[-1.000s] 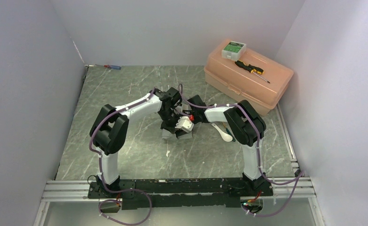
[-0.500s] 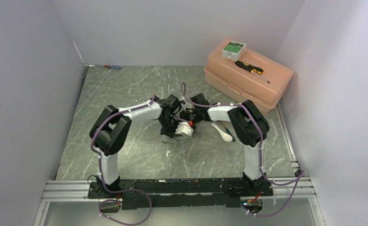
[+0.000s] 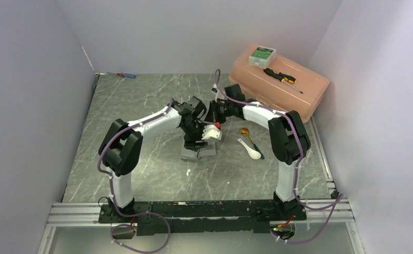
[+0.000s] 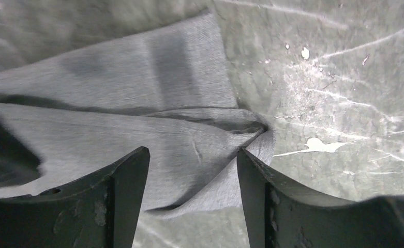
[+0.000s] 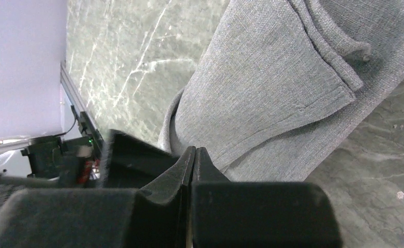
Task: Fold the napkin into a case and place the utensils inside
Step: Smooth out the 2/3-rectangle-folded napkin at the center of the board.
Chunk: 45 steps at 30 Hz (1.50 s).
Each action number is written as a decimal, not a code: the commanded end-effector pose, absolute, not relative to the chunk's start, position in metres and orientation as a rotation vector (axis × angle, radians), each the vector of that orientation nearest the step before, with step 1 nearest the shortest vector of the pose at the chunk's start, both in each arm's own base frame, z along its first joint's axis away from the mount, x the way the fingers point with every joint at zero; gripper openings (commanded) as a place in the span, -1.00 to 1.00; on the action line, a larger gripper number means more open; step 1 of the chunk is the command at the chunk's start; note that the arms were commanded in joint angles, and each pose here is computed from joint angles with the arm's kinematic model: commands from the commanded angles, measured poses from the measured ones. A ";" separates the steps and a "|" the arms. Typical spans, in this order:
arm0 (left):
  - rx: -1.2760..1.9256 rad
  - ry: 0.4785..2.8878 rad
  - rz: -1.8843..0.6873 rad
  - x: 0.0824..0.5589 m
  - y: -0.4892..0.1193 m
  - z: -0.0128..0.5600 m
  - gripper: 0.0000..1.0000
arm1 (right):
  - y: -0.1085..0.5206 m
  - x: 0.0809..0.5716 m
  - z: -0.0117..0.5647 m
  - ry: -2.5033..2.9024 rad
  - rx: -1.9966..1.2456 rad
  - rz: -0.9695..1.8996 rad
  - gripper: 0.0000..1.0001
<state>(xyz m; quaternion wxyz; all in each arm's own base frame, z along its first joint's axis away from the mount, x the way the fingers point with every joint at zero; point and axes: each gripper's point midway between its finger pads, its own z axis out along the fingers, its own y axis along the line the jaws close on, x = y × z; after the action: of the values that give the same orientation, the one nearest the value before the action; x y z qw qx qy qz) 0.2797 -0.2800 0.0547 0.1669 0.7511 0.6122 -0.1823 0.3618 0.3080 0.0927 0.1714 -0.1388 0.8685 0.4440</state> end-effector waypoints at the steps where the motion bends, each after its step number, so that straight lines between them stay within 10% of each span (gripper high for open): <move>1: 2.012 1.754 -0.583 0.280 -0.287 0.118 0.39 | 0.313 0.365 0.084 2.479 -0.437 1.193 -0.99; 4: 1.973 1.785 -0.611 0.276 -0.280 0.141 0.91 | 0.309 0.372 0.075 2.498 -0.440 1.109 -0.99; 25: 1.912 1.962 -0.536 0.252 -0.238 0.068 0.91 | 0.298 0.520 0.085 2.283 -0.393 0.599 -0.77; 45: 2.085 1.863 -0.539 0.265 -0.304 0.038 0.91 | 0.271 0.520 0.046 2.315 -0.388 0.524 -0.94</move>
<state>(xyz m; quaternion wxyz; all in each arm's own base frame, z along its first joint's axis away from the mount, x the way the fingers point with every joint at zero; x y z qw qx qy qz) 0.2595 -0.3038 0.0490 0.1563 0.7226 0.6439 -0.1973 0.5249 0.2816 0.0239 0.3397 -0.1507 0.9057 0.2042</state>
